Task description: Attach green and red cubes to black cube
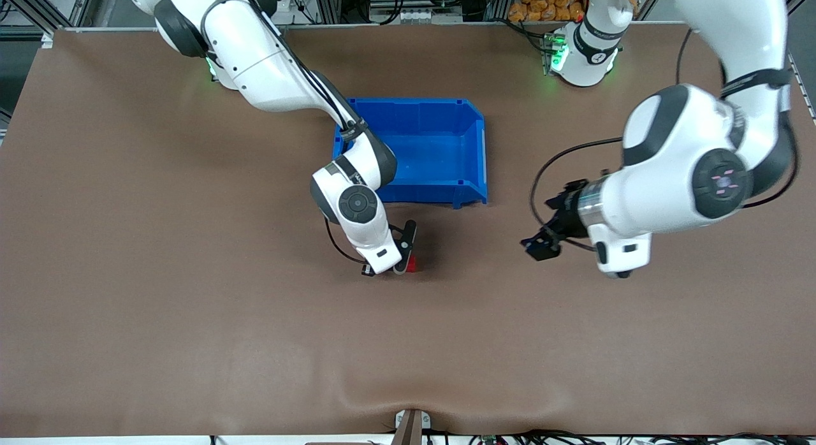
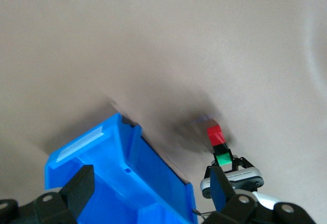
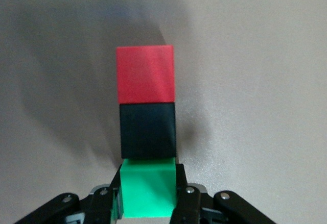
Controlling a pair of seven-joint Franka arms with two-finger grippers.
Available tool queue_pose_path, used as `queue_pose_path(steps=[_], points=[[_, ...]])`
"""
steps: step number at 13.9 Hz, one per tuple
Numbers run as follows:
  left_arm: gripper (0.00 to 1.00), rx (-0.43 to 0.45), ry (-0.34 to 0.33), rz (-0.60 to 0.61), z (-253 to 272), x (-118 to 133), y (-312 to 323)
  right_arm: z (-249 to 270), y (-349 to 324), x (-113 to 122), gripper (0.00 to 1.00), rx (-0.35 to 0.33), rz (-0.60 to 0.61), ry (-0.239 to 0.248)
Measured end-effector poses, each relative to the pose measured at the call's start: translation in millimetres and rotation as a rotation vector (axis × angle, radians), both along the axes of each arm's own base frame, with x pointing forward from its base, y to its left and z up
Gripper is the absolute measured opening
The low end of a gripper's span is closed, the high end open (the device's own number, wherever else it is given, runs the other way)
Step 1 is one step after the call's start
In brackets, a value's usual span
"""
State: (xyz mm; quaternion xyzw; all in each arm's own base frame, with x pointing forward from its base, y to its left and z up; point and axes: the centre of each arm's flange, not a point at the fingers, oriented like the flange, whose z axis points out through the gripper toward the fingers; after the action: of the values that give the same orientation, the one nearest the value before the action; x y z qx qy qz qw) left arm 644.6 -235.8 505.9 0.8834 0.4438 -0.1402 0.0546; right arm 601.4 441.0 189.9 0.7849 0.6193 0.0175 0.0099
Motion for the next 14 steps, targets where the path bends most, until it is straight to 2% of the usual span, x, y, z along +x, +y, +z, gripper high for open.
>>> queue_pose_path(steps=[1, 2, 7, 8, 11, 14], points=[[1.0, 0.0, -0.002, -0.019, 9, -2, 10, -1, 1, -1, 0.4, -0.001, 0.002, 0.0], [1.0, 0.0, -0.002, -0.043, 17, -5, 18, -1, 1, -1, 0.44, -0.001, 0.003, 0.0], [1.0, 0.019, -0.019, -0.085, 41, -15, 34, -1, 0, 1, 0.95, -0.002, 0.001, -0.004], [1.0, 0.044, -0.025, -0.093, 45, -17, 36, 0, -1, 2, 1.0, -0.002, 0.0, -0.007], [1.0, 0.098, -0.073, -0.102, 68, -25, 43, 7, -6, 6, 1.0, -0.008, -0.008, -0.011], [1.0, 0.113, -0.146, -0.213, 104, -40, 50, 38, -23, 13, 1.0, -0.049, -0.032, 0.013]])
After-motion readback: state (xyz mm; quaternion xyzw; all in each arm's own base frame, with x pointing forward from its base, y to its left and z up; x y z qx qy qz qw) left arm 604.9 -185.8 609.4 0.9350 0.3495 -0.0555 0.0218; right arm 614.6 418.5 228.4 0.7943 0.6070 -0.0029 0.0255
